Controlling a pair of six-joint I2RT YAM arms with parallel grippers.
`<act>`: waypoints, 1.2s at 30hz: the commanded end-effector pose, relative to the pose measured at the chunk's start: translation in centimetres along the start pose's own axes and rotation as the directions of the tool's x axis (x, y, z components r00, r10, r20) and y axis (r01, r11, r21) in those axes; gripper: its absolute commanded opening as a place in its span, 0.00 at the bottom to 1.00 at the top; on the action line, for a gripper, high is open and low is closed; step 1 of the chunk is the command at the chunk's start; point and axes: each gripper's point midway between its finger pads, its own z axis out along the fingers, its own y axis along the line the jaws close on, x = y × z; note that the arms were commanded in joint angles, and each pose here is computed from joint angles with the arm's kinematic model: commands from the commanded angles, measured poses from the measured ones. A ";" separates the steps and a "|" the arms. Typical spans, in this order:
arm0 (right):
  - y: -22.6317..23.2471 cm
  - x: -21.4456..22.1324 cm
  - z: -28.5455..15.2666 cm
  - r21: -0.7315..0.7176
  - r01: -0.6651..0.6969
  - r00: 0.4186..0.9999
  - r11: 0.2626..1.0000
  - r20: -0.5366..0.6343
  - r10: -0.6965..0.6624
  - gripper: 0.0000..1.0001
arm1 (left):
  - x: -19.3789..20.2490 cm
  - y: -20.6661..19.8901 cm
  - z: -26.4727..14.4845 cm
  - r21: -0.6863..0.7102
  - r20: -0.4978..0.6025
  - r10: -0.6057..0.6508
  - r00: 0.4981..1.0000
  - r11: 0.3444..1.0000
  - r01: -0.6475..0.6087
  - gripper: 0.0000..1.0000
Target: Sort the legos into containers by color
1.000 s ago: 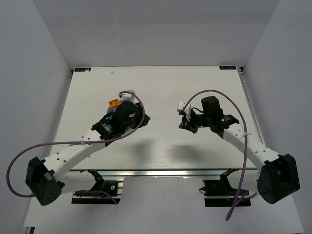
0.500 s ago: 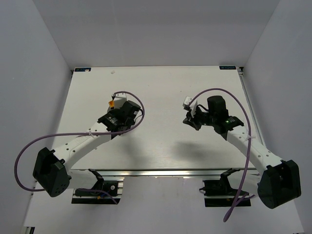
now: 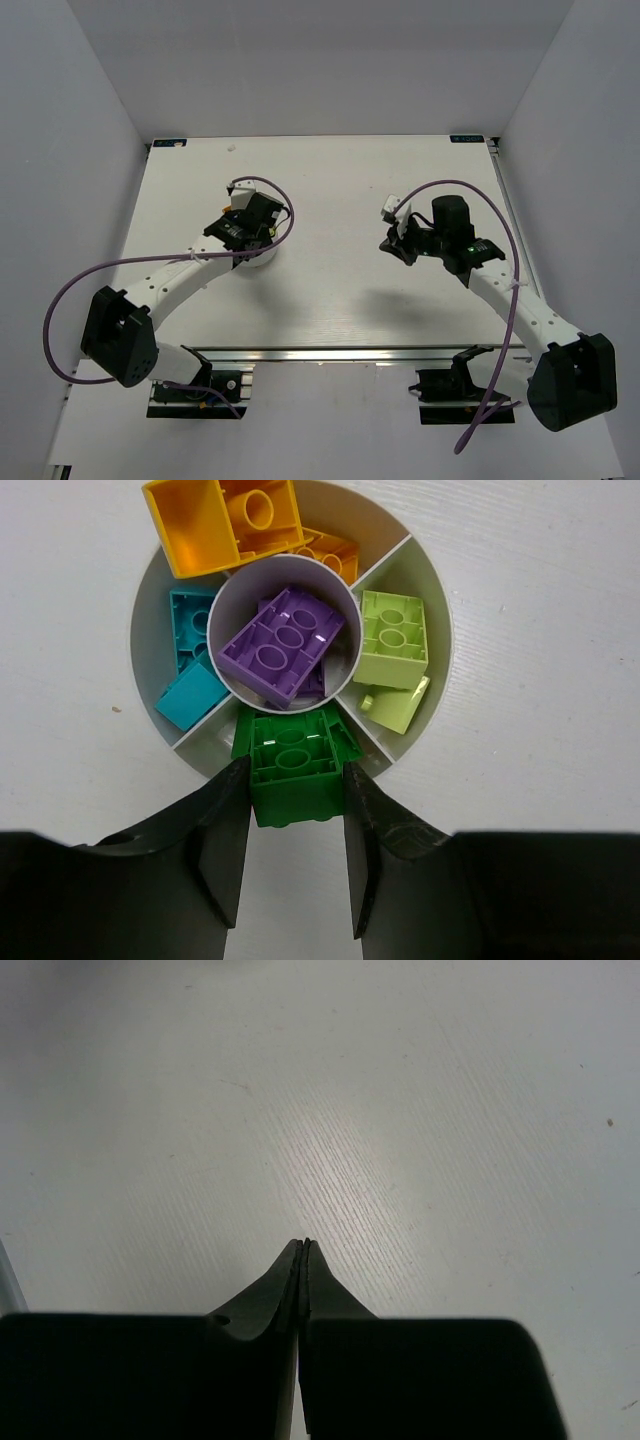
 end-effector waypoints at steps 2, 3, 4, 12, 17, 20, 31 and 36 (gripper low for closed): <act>-0.1 -1.1 -0.5 0.005 0.010 0.999 1.000 0.050 -0.010 0.00 | -1.5 -0.4 -0.2 0.043 0.011 -0.044 0.999 0.998 0.043 0.02; 0.0 -1.2 -0.5 -0.001 0.010 0.999 1.000 0.051 -0.010 0.00 | -1.7 -0.2 -0.1 0.042 0.010 -0.055 0.998 0.998 0.055 0.04; 0.0 -1.2 -0.5 -0.001 0.008 0.999 1.000 0.053 -0.008 0.00 | -1.6 0.0 0.1 0.034 0.002 -0.057 0.998 0.998 0.057 0.22; 0.0 -1.2 -0.7 -0.009 0.005 0.998 1.000 0.061 -0.005 0.00 | -1.4 -0.3 -0.3 0.075 -0.023 -0.074 0.997 0.994 0.076 0.76; 0.0 -1.1 -0.7 -0.010 0.000 0.998 1.000 0.061 0.001 0.00 | -1.9 -1.0 -1.7 0.142 -0.037 -0.079 0.996 0.986 0.083 0.78; -0.3 -1.1 -0.9 0.000 -0.008 0.998 1.000 0.065 0.008 0.27 | -3.3 -2.9 -4.5 0.324 0.011 -0.022 1.000 0.946 0.017 0.72; -5.3 -1.3 -2.3 0.232 -0.225 0.974 0.946 0.065 0.216 0.89 | -1.4 -6.4 -14.9 0.791 0.397 0.126 0.909 0.455 -0.409 0.98; -6.5 -0.4 -2.9 0.317 -0.294 0.953 0.902 0.030 0.300 0.89 | -0.1 -6.7 -14.7 0.787 0.451 0.159 0.878 0.393 -0.476 0.98</act>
